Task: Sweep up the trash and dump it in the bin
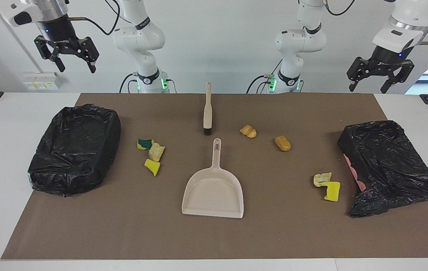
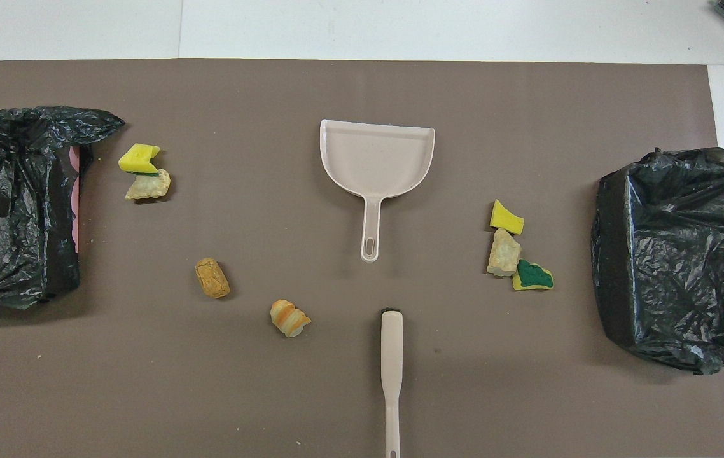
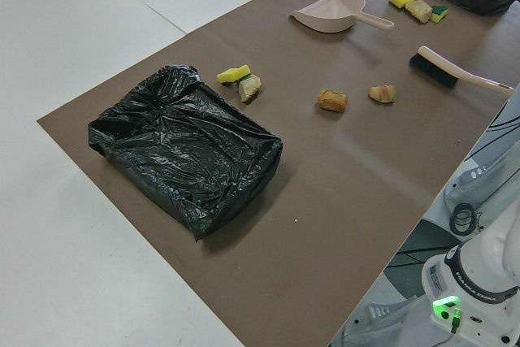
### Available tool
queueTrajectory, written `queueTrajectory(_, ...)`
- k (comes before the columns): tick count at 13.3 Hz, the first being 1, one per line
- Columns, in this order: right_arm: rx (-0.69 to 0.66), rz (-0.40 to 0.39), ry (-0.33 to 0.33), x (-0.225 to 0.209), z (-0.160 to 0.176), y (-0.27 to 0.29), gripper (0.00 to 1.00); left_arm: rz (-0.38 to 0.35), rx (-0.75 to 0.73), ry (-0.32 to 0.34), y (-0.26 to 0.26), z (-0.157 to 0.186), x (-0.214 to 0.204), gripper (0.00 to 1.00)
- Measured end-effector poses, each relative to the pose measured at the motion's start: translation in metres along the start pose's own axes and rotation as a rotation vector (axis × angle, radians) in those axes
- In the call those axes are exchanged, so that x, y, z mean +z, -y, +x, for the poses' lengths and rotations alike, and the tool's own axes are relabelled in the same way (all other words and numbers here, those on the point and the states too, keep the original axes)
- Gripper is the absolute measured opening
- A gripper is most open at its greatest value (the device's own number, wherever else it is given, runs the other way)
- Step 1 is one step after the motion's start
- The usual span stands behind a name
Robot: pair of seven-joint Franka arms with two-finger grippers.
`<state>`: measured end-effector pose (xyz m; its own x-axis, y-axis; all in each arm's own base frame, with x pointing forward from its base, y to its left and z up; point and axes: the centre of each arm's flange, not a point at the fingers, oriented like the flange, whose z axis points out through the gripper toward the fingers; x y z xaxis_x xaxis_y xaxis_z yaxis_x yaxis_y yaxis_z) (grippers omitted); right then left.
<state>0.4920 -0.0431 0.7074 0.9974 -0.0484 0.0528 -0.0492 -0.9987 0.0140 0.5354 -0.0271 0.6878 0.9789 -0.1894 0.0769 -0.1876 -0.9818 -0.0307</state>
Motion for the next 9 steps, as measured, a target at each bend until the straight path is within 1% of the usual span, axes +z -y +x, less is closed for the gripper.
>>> queueTrajectory(4, -0.001, 0.000, 0.000, 0.000, 0.000, 0.000, 1.00, -0.001, 0.001, 0.002, -0.001, 0.000, 0.000, 1.00)
queueTrajectory(9, -0.027, 0.000, 0.036, 0.004, -0.011, 0.014, 1.00, -0.002, 0.003, 0.008, -0.002, -0.001, 0.001, 1.00)
